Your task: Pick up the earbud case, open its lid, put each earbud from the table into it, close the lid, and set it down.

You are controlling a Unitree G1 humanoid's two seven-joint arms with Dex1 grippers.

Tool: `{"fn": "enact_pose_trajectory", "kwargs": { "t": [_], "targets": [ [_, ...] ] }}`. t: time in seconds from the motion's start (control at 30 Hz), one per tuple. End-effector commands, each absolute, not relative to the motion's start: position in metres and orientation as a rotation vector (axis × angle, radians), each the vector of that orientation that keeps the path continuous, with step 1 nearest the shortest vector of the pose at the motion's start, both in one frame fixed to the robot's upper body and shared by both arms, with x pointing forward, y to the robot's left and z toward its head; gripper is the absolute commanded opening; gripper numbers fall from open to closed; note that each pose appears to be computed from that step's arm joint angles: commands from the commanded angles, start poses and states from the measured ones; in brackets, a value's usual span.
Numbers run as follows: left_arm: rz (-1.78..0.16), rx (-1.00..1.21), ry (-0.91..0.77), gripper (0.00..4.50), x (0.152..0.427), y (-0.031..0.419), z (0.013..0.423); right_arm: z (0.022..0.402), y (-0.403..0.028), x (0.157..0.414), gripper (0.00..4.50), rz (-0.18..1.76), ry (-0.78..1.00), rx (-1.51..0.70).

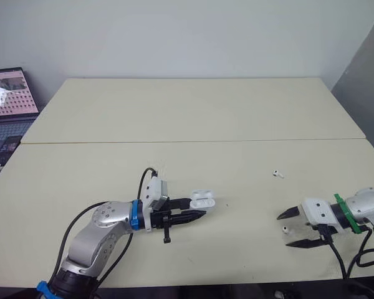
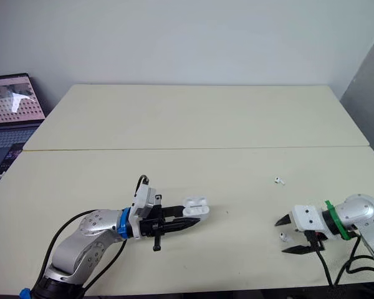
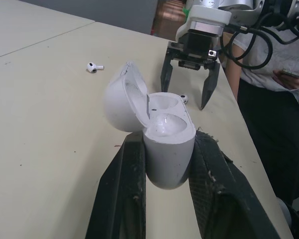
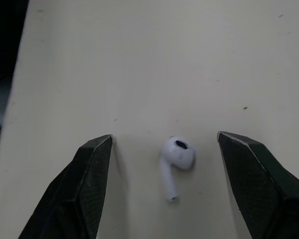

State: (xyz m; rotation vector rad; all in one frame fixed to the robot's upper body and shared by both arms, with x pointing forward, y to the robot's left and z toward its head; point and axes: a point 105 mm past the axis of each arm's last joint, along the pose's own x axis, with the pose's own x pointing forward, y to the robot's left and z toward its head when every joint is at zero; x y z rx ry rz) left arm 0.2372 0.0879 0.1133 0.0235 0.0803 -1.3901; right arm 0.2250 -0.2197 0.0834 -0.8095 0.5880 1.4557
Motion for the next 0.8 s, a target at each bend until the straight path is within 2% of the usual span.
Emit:
{"fn": "enact_pose_trajectory", "kwargs": {
  "t": [0.03, 0.3, 0.43, 0.8],
  "targets": [
    [-1.414, 0.048, 0.04, 0.78, 0.237, 0.086, 0.121, 0.1, -0.215, 0.224, 3.53, 1.388, 0.63, -0.88],
    [-1.428, 0.044, 0.045, 0.78, 0.238, 0.082, 0.12, 0.106, -0.215, 0.227, 3.53, 1.141, 0.793, -1.019],
    [-1.427, 0.043, 0.054, 0.78, 0.238, 0.083, 0.119, 0.107, -0.204, 0.221, 3.53, 1.122, 0.825, -1.032],
    [-1.431, 0.045, 0.063, 0.78, 0.239, 0.083, 0.117, 0.104, -0.194, 0.226, 3.53, 1.077, 0.839, -1.126]
  ]
}}
